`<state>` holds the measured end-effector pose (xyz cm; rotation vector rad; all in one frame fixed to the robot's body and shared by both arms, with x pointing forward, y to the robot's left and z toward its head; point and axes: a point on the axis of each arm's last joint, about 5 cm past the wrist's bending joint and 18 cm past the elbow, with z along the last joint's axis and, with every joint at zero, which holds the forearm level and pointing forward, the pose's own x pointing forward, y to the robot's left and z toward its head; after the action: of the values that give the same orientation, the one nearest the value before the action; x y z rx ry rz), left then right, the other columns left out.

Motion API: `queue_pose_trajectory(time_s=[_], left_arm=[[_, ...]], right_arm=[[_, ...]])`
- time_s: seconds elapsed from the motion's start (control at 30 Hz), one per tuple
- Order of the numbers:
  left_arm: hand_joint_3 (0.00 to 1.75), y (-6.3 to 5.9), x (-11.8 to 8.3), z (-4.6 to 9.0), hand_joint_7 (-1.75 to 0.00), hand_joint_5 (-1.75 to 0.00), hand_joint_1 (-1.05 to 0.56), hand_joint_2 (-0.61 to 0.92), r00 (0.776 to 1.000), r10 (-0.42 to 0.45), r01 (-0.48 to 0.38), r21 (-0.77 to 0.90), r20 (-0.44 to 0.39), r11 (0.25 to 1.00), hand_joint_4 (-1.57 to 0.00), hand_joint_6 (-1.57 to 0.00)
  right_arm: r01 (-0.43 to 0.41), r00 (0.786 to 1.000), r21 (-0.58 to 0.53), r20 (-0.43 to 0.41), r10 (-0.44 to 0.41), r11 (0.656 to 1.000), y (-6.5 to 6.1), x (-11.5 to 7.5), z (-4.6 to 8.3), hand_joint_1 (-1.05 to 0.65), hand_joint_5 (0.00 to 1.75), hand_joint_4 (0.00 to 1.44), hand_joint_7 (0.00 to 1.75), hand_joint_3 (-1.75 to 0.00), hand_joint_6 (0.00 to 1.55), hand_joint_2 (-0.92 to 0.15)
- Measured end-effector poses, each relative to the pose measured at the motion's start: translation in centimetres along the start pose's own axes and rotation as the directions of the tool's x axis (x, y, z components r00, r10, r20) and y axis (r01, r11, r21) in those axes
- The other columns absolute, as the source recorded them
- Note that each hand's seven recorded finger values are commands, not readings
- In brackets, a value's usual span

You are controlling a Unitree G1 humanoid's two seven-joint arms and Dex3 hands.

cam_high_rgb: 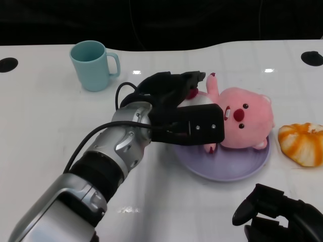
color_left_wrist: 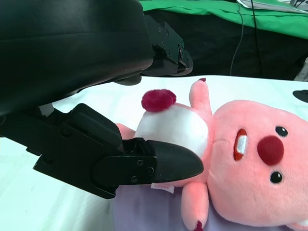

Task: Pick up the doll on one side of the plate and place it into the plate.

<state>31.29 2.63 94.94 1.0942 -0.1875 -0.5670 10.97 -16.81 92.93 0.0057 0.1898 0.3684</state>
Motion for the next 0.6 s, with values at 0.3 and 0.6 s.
queue_pose_trajectory(time_s=[0.3, 0.6], left_arm=[[0.57, 1.1, -1.5, -0.7, -0.02, -0.35, -0.91, 0.92, 0.997, 0.041, -0.041, -0.007, 0.061, 0.999, 0.00, -0.17], [0.52, 1.3, -4.2, -2.4, -0.03, -0.46, -0.86, 0.92, 0.988, 0.117, -0.112, -0.054, 0.098, 0.992, 0.00, -0.20]], right_arm=[[0.003, 1.000, -0.001, 0.002, -0.003, 1.000, 0.0, 0.0, 0.0, -0.12, 1.75, 0.66, 1.49, -1.09, 0.48, -0.65], [0.008, 1.000, -0.004, 0.003, -0.008, 1.000, -0.2, 0.0, 0.1, -0.12, 1.75, 0.66, 1.50, -1.10, 0.48, -0.64]])
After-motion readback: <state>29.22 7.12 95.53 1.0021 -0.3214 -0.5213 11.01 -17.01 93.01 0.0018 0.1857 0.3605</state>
